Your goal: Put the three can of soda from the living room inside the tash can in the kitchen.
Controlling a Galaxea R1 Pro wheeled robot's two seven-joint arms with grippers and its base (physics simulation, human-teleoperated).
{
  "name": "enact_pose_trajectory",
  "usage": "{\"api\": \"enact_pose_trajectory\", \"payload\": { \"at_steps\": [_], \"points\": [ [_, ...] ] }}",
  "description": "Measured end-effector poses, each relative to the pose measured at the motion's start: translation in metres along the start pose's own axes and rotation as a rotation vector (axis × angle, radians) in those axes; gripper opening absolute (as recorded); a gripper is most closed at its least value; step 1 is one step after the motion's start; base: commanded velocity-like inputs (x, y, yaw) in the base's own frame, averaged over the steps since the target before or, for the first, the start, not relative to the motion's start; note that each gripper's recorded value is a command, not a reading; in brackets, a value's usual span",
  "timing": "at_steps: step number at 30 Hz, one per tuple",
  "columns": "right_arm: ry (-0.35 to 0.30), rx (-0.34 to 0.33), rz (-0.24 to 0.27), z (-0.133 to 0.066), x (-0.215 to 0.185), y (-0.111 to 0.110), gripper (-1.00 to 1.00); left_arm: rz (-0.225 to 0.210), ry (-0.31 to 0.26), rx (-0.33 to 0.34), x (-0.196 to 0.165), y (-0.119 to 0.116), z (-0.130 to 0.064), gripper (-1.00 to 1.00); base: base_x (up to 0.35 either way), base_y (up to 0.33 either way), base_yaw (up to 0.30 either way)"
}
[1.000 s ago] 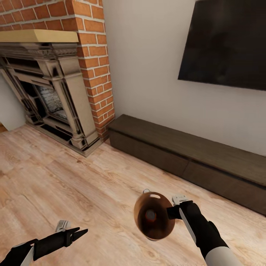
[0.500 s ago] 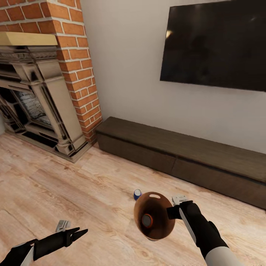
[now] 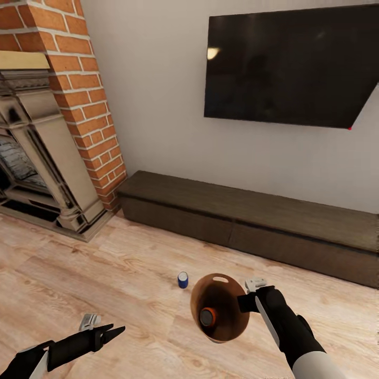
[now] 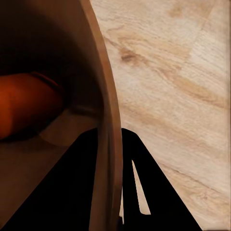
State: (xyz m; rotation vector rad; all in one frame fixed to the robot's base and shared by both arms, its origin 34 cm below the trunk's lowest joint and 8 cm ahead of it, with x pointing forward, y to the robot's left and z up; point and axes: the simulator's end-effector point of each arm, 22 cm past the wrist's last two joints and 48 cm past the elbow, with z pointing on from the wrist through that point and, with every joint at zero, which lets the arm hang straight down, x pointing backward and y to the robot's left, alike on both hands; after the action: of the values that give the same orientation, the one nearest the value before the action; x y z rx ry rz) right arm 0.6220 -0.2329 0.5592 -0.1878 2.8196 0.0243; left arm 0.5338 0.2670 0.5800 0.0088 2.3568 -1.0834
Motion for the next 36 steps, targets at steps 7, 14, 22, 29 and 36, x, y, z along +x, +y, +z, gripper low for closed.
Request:
{"api": "enact_pose_trajectory", "payload": {
  "at_steps": [7,14,22,29,36],
  "points": [
    [-0.006,0.001,0.0,-0.003,-0.002,0.0,-1.0,0.004,-0.004,-0.001,-0.002,-0.001,-0.001,1.0,0.0,0.0,-0.232],
    [-0.013,0.002,0.0,-0.005,-0.005,0.0,-1.0,0.009,-0.008,0.0,-0.005,-0.002,-0.002,1.0,0.0,0.0,-0.232],
    [-0.015,0.002,0.0,-0.008,-0.006,-0.001,-1.0,0.014,-0.014,0.0,-0.008,-0.004,-0.002,1.0,0.0,0.0,-0.232],
    [0.047,0.008,0.006,-0.022,-0.003,-0.002,-1.0,0.021,-0.02,-0.001,-0.01,-0.005,-0.003,1.0,0.0,0.0,-0.232],
    [0.041,0.012,0.006,-0.03,-0.009,-0.003,-1.0,0.045,-0.038,-0.046,-0.016,0.004,-0.005,1.0,0.0,0.0,-0.232]
  ]
}}
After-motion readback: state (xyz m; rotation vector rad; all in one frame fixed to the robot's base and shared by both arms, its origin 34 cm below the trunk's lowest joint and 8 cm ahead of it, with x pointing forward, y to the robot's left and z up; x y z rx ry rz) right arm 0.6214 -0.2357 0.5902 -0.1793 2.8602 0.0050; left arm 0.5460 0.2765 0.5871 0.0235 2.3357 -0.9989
